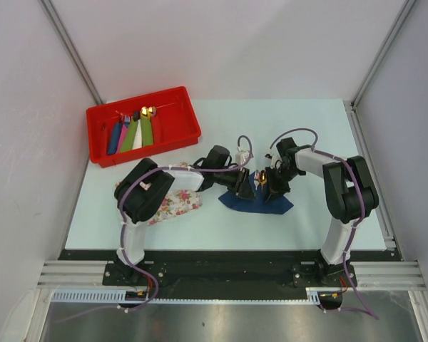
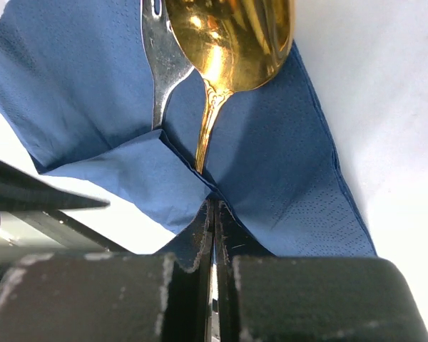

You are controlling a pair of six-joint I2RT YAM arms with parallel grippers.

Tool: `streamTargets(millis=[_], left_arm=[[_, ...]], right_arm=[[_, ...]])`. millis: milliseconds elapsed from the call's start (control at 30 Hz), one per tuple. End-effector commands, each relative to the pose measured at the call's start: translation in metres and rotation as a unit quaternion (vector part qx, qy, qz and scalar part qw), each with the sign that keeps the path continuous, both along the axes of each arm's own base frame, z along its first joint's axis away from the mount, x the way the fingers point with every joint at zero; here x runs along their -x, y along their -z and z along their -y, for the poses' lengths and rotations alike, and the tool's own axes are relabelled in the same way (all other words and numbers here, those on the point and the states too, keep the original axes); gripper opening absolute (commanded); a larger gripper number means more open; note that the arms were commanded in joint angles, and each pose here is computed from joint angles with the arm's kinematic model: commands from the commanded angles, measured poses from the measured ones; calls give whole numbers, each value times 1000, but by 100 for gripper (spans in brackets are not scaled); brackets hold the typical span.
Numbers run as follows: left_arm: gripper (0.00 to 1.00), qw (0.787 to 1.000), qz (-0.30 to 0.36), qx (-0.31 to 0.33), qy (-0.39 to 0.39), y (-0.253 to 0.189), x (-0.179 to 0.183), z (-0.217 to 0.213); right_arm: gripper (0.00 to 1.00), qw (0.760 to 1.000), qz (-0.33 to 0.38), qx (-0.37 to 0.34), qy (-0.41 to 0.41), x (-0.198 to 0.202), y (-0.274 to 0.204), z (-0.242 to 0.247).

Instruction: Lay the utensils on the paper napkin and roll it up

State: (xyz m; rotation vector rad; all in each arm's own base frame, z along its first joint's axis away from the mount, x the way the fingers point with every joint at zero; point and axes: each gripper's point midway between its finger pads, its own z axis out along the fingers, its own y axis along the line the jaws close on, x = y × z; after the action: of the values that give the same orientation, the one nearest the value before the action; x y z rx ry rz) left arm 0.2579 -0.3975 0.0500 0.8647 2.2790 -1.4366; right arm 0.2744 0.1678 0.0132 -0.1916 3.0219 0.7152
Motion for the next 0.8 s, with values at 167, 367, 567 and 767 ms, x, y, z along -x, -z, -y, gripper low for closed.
streamTargets(millis=[167, 367, 567, 767], left_arm=[[34, 988, -66, 142, 5, -43, 1, 29], [29, 987, -107, 119, -18, -16, -8, 35], [24, 989, -113, 93, -35, 4, -13, 34], [19, 988, -128, 54, -62, 27, -20, 27]], right_arm=[[0, 1000, 16, 5, 7, -9, 13, 9], [0, 1000, 17, -6, 9, -12, 11, 7], [0, 1000, 19, -11, 7, -11, 6, 6], [8, 999, 23, -31, 6, -13, -10, 3]])
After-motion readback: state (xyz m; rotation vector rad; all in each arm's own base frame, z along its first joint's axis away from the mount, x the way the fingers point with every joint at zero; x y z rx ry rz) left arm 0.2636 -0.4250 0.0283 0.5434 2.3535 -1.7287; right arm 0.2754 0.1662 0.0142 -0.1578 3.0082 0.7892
